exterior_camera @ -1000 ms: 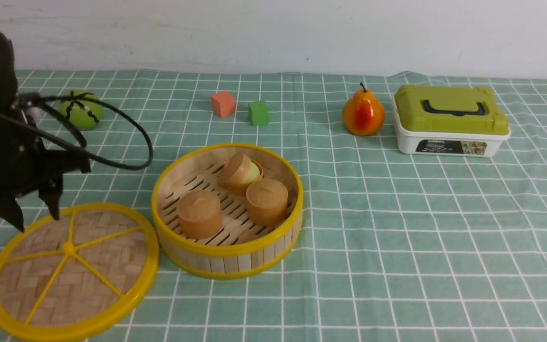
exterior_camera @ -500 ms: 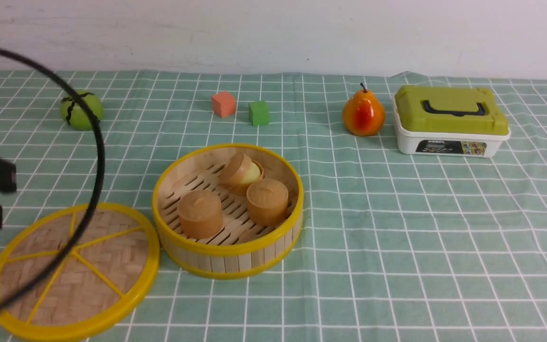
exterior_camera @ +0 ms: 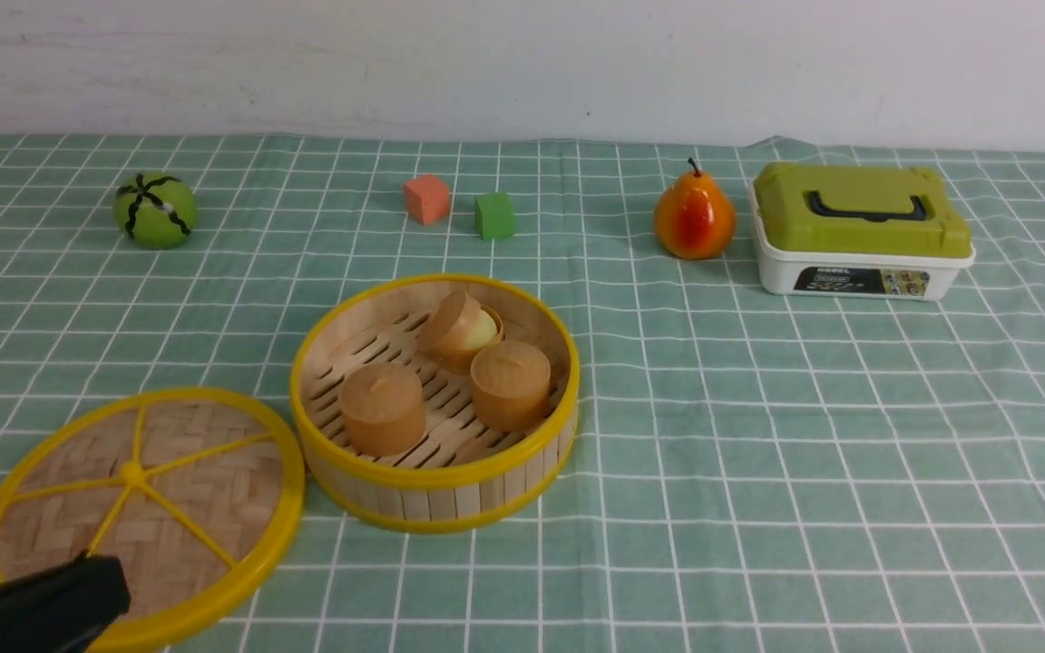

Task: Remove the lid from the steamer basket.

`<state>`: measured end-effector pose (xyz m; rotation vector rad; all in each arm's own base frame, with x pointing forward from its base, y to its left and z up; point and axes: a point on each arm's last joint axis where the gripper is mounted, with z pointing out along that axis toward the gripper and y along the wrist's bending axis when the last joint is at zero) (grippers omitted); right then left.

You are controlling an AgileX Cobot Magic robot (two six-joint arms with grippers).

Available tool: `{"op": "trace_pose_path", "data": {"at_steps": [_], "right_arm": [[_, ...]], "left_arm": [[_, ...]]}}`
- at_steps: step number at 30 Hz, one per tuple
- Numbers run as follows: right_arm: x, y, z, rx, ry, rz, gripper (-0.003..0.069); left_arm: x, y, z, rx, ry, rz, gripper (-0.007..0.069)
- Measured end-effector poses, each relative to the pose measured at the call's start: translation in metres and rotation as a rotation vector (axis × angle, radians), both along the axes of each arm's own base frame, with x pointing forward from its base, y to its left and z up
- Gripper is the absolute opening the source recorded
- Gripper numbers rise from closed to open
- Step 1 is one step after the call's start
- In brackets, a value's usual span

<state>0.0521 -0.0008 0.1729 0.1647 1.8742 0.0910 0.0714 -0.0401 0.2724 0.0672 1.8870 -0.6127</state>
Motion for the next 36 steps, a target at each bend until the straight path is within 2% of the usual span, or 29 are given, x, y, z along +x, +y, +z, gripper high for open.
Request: {"op": "trace_pose_path", "data": {"at_steps": [8,15,22,27,29,33,36], "right_arm": [[0.0,0.0,0.0,0.0,0.0,0.0,0.0241],[0.0,0.0,0.0,0.0,0.0,0.0,0.0241],[0.0,0.0,0.0,0.0,0.0,0.0,0.0241],[0.0,0.0,0.0,0.0,0.0,0.0,0.0241],[0.0,0.0,0.0,0.0,0.0,0.0,0.0241],[0.0,0.0,0.0,0.0,0.0,0.0,0.0241],[0.0,0.0,0.0,0.0,0.0,0.0,0.0241]], "left_arm": [[-0.001,0.001,-0.005,0.012,-0.011,0.004,-0.0013],[0.004,0.011,-0.011,0.18,-0.072,0.08,-0.0013],[0.006,0.02,-0.028,0.178,-0.082,0.187,-0.0013],[-0.003,0.028,-0.051,0.144,-0.1,0.292,-0.0013],[-0.01,0.032,-0.069,0.086,-0.117,0.353,-0.0013],[-0.015,0.036,-0.088,0.036,-0.112,0.404,-0.0012],[-0.017,0.038,-0.095,0.052,-0.061,0.421,-0.0011]]}}
